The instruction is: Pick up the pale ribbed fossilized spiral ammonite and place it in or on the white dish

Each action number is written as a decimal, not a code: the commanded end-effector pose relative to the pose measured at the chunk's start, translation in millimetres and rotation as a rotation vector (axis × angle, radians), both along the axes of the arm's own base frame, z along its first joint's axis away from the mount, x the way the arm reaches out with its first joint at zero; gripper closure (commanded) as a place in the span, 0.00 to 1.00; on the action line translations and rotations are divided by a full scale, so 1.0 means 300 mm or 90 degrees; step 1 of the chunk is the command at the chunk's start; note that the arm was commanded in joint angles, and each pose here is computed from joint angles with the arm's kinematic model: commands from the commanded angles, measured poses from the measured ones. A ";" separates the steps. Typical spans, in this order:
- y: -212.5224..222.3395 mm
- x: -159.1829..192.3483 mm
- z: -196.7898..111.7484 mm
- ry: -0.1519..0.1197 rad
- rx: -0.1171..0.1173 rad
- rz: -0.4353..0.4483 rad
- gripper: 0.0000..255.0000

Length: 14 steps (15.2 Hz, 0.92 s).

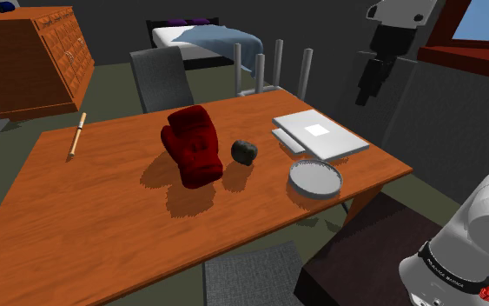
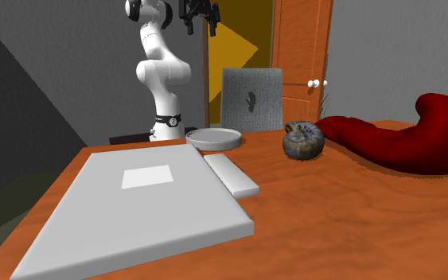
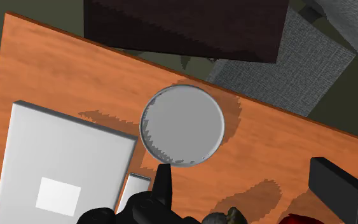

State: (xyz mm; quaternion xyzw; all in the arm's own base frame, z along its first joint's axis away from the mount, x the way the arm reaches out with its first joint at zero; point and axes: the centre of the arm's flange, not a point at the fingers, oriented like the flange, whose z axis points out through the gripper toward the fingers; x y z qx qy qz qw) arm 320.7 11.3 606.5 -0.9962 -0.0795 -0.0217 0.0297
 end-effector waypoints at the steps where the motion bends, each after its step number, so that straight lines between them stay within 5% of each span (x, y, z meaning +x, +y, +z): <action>1: 0.000 0.000 0.000 0.000 0.000 0.000 0.00; 14: 0.060 0.491 -0.350 0.075 0.109 -0.061 0.00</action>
